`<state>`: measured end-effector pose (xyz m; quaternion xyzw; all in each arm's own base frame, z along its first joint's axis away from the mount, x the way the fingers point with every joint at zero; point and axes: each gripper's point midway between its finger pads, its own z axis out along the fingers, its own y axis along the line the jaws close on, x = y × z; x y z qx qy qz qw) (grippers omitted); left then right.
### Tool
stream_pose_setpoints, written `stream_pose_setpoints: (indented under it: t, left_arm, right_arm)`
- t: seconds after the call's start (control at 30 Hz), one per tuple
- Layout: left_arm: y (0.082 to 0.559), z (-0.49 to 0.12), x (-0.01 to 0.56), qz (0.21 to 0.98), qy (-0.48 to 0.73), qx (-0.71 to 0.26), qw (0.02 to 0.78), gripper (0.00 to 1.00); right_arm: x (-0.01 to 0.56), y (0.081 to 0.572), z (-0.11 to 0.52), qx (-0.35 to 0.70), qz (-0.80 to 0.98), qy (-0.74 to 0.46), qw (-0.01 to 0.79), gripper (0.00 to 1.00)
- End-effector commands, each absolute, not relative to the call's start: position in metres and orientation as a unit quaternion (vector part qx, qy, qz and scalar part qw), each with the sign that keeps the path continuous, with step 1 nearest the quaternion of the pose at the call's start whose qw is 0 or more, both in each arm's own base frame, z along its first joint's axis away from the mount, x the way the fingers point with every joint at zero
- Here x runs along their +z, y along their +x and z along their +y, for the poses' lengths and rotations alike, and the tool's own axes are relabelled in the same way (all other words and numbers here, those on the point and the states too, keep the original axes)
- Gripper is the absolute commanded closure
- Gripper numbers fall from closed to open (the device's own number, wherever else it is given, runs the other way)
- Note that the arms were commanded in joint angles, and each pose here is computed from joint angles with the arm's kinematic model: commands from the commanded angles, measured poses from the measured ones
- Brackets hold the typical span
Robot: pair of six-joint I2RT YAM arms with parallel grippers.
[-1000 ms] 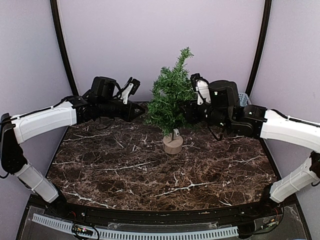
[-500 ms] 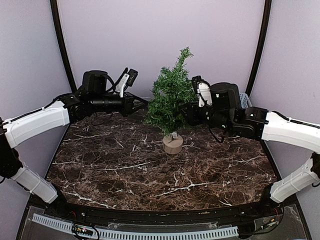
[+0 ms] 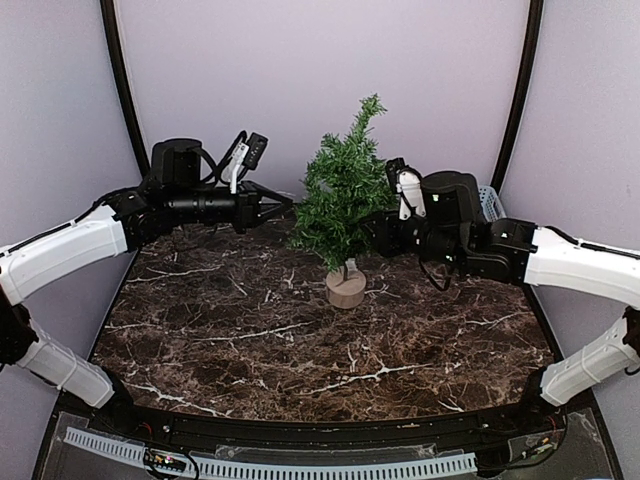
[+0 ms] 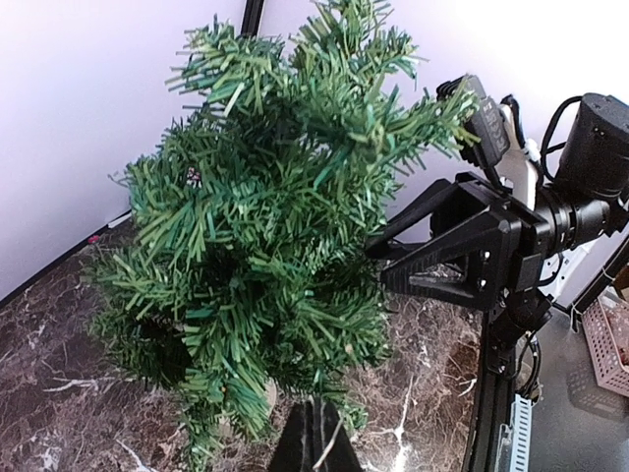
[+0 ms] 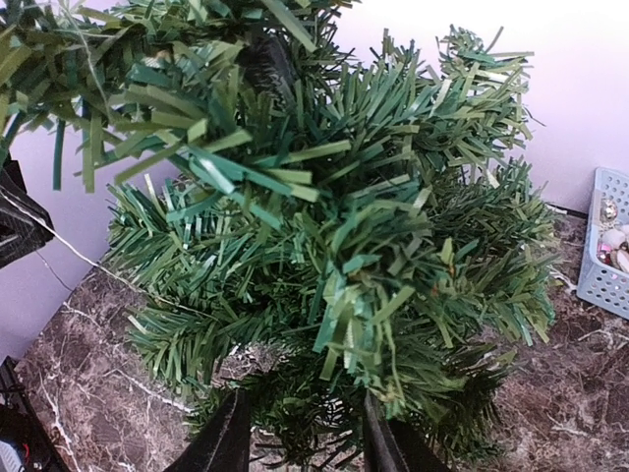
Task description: Decorate the small christmas tree
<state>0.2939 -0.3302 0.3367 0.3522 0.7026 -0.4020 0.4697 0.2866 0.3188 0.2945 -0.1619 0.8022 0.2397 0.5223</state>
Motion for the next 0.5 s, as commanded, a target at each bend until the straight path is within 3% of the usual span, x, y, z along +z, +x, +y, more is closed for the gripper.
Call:
stream_pose_setpoints:
  t: [0.0,0.47]
  left_arm:
    - [0.291,-0.318,0.327,0.714,0.345,-0.377,0.478,1.00]
    - [0.340,-0.315,0.285,0.781,0.286,-0.323,0.452,1.00]
  right_arm:
    - [0.315,0.283,0.312,0.266,0.785,-0.145,0.540,0.60]
    - [0.324,0.270,0.306,0.299,0.773,-0.143,0.541,0.58]
